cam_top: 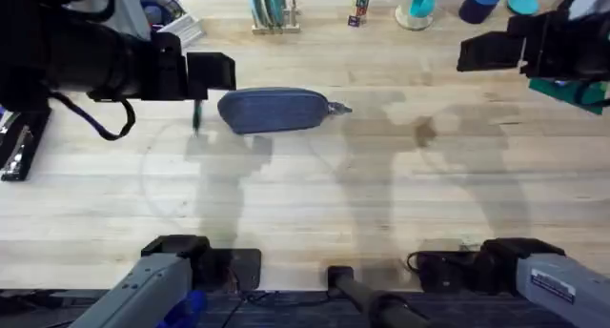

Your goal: Unzip the bag, pick up the pens from the table one at a time and place them inside, then zip the bag closed.

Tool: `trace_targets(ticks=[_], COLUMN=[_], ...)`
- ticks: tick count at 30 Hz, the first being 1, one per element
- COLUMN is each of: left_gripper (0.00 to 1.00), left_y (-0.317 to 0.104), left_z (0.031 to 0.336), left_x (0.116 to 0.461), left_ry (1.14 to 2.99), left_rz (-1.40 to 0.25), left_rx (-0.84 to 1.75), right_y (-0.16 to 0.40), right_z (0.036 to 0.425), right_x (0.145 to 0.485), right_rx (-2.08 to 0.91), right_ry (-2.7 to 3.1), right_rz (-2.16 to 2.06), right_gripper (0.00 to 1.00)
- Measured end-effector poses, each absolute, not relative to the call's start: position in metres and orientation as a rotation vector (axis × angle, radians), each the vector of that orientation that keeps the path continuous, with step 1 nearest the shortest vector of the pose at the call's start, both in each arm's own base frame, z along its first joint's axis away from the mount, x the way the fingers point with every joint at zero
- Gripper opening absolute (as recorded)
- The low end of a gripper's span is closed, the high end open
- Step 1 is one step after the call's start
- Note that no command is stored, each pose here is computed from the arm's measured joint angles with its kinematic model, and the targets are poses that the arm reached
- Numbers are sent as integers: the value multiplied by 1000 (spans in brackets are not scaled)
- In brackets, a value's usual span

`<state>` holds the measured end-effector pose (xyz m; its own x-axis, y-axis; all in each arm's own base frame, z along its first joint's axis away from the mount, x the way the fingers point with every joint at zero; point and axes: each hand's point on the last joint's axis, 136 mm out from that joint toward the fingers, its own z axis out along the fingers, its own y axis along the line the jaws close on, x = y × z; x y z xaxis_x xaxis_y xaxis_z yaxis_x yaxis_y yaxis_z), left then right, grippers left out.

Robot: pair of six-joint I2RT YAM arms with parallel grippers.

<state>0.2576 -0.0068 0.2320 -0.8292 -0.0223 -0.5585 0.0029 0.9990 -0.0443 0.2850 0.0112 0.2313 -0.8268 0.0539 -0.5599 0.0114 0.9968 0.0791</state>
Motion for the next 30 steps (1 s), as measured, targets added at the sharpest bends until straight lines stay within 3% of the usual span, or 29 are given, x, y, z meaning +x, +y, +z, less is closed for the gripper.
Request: trace_targets(ticks=[17, 30], left_gripper=[992, 991], left_y=[-4, 7], left_z=[239, 245], left_x=[266, 277], left_ry=[2493, 2301], left_rz=[-56, -374], left_rx=[175, 470], right_y=[11, 11], right_z=[231, 231], right_x=[285, 285], right_rx=[46, 46], right_ry=[2543, 2543], right_rz=[96, 96], right_gripper=[996, 995])
